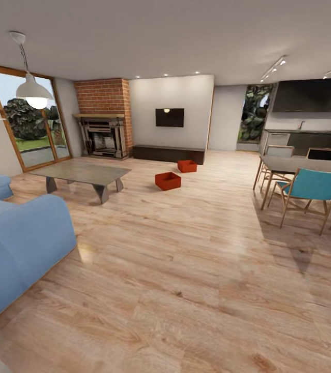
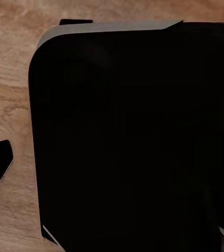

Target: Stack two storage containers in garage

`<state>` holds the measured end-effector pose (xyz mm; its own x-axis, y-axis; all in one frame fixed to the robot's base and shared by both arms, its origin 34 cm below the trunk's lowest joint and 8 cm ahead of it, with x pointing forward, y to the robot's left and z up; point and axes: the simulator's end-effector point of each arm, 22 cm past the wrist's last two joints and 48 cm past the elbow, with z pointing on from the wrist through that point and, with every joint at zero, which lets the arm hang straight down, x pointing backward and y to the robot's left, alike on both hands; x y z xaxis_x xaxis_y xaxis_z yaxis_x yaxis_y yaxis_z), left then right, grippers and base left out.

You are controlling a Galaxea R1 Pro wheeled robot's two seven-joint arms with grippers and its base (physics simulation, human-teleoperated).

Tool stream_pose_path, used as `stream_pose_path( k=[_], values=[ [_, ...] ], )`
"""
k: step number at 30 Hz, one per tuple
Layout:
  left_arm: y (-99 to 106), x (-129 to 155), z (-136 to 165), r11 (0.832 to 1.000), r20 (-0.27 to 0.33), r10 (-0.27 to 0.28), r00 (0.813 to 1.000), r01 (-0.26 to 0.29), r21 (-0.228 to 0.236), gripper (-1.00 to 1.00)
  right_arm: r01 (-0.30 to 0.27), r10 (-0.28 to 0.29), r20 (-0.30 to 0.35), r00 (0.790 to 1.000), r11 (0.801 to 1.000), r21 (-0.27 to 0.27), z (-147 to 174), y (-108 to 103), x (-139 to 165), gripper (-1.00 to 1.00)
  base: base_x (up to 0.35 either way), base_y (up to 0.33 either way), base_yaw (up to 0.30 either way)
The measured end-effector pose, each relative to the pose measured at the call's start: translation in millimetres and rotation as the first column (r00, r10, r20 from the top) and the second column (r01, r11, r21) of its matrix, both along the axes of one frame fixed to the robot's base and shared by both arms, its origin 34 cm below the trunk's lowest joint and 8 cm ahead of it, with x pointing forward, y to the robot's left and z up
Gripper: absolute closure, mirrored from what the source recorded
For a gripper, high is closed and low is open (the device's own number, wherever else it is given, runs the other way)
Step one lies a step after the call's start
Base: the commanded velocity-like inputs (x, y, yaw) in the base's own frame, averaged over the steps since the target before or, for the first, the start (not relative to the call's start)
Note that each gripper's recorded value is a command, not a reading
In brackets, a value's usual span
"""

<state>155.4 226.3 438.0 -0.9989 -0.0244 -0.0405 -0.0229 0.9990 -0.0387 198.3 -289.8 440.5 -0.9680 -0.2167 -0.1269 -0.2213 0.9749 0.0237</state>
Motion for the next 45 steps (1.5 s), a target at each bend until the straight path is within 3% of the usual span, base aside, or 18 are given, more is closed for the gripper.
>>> stream_pose_path(
  k=[8, 17, 24, 27, 45],
  values=[
    [0.0, 0.0, 0.0, 1.0, 0.0, 0.0, 1.0, 0.0, 0.0, -1.0, 0.003, -0.002, 0.001, 1.0, 1.0, -0.006, -0.1, -0.9, 0.3, -1.0, 0.322, 0.0, 0.0],
    [-0.1, -0.1, 0.0, 1.0, 0.0, -0.002, 1.0, 0.002, 0.0, -1.0, 0.012, -0.011, 0.015, 1.0, 0.998, -0.057, 0.1, -12.0, 3.2, -1.0, 0.321, 0.0, 0.0],
    [-0.1, -0.1, 0.0, 1.0, 0.0, -0.003, 1.0, 0.003, 0.0, -1.0, 0.125, -0.124, 0.026, 0.992, 0.99, -0.058, 0.4, -15.7, 5.3, -1.0, 0.321, 0.0, 0.0],
    [-0.1, -0.3, 0.0, 1.0, -0.001, -0.003, 1.0, 0.003, 0.0, -1.0, 0.144, -0.143, 0.028, 0.989, 0.988, -0.058, 0.5, -17.1, 5.6, -1.0, 0.321, 0.0, 0.0],
    [-0.1, -0.5, 0.0, 1.0, -0.002, -0.003, 1.0, 0.003, 0.0, -1.0, 0.148, -0.147, 0.027, 0.989, 0.987, -0.058, 0.5, -17.5, 5.4, -1.0, 0.321, 0.0, 0.0]
  ],
)
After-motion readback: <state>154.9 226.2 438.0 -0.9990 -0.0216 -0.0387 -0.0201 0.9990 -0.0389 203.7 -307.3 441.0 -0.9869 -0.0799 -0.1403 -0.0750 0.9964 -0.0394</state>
